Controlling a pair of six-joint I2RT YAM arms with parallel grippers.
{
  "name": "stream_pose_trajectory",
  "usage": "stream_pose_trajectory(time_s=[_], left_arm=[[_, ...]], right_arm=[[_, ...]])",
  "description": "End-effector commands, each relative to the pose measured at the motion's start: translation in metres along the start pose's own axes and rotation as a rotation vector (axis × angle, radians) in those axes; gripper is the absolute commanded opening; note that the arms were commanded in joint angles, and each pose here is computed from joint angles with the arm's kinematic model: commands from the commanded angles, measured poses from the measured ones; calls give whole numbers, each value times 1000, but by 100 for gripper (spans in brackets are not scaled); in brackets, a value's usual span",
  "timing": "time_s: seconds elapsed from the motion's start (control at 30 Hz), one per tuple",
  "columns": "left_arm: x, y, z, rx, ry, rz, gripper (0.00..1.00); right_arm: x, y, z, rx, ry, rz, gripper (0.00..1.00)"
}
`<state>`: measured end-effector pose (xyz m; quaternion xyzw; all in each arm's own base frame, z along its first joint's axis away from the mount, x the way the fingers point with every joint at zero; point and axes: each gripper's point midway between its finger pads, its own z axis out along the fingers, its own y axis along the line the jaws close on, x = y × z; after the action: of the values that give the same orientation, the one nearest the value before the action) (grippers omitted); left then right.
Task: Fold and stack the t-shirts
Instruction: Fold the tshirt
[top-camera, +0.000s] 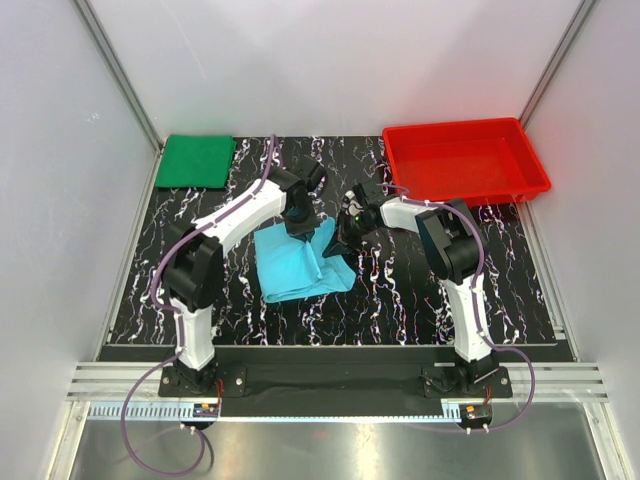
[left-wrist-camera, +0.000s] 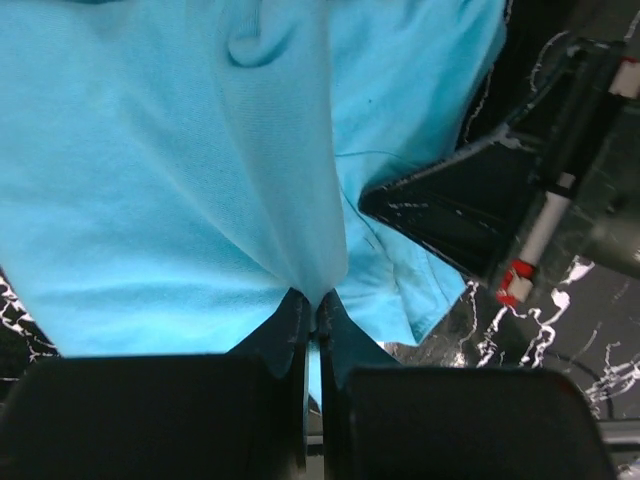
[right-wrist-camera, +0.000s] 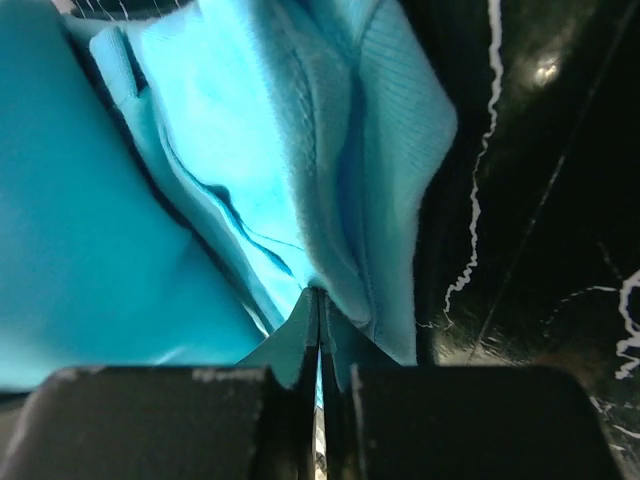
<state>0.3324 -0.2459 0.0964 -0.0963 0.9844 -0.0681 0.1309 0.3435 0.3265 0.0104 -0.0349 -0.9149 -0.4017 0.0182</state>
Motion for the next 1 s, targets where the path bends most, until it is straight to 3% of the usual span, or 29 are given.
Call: stream_pose_trajectory(time_s=[0.0, 0.53, 0.97], left_arm=[[-11, -18, -37, 95, -59, 2, 0], [-10, -49, -36, 172, -37, 17, 0], [-2, -62, -13, 186, 8, 54, 0]], right_arm=[[0, -32, 15, 104, -27, 34, 0], [2, -34, 15, 109, -23, 48, 0], [2, -29, 13, 95, -19, 52, 0]])
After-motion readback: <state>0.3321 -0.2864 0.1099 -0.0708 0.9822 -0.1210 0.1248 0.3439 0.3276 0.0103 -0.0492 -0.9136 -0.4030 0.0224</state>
